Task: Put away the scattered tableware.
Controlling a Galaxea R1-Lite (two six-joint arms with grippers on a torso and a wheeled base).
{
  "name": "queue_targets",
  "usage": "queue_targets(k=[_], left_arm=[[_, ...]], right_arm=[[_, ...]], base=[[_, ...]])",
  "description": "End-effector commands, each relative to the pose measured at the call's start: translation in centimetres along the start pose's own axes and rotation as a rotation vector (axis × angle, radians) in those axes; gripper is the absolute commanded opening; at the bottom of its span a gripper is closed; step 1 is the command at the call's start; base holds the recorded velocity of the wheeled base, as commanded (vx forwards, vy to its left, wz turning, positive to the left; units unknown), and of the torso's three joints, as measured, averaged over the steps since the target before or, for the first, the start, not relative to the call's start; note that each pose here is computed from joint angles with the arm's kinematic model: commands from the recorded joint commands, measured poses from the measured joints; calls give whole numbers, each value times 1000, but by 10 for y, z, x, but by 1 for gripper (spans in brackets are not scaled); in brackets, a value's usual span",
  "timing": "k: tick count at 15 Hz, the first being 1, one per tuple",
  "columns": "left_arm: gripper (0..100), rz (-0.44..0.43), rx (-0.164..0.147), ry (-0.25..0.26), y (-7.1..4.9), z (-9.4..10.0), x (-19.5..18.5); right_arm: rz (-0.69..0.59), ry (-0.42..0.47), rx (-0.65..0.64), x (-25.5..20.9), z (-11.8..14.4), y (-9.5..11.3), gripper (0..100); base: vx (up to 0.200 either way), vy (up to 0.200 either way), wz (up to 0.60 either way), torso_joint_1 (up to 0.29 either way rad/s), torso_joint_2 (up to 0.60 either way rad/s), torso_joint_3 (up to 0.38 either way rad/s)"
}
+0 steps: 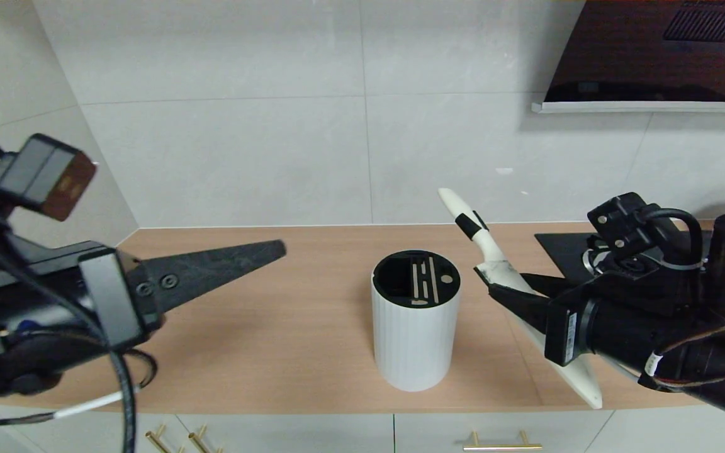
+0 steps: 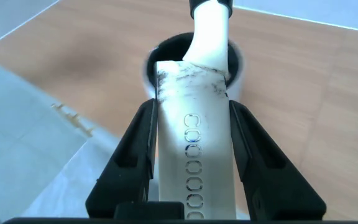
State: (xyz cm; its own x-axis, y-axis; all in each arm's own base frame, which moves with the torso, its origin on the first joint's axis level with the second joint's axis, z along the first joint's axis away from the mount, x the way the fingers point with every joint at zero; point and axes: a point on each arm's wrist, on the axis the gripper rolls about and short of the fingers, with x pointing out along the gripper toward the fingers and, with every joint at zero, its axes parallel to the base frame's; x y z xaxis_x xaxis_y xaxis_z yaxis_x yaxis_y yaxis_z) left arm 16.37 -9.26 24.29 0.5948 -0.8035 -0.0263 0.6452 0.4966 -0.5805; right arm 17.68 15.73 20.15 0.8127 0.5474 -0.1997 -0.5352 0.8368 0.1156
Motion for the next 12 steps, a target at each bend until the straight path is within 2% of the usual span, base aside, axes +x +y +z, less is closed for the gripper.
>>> queue_targets(k=[1, 2, 4, 5, 7, 9, 10, 12], left_arm=[[100, -45, -147, 78, 18, -14, 59], [100, -53, -170, 85, 22, -16, 79], [100, -5, -182, 89, 31, -22, 105], [100, 33, -183, 68, 33, -25, 119], [100, 83, -180, 32, 30, -29, 134], [100, 75, -180, 27, 29, -27, 135], [100, 68, -202, 20, 27, -26, 136], [100, 65, -206, 15, 27, -24, 140]], right_arm=[[27, 6, -4, -1, -2, 7, 0], [46, 7, 8, -2, -3, 11, 0], [62, 9, 25, -2, -3, 14, 0], [62, 16, 23, 1, -4, 15, 0], [75, -4, 25, 13, 5, 20, 0], [87, 13, 15, 24, 2, 28, 0], [96, 38, 9, 29, -4, 32, 0], [107, 40, 8, 31, -6, 35, 0]], base=[[0, 0, 0, 0, 0, 0], [0, 0, 0, 0, 0, 0], [0, 0, 0, 0, 0, 0], [0, 0, 0, 0, 0, 0], [0, 0, 0, 0, 0, 0], [0, 0, 0, 0, 0, 0], [0, 0, 0, 0, 0, 0], [0, 0, 0, 0, 0, 0]])
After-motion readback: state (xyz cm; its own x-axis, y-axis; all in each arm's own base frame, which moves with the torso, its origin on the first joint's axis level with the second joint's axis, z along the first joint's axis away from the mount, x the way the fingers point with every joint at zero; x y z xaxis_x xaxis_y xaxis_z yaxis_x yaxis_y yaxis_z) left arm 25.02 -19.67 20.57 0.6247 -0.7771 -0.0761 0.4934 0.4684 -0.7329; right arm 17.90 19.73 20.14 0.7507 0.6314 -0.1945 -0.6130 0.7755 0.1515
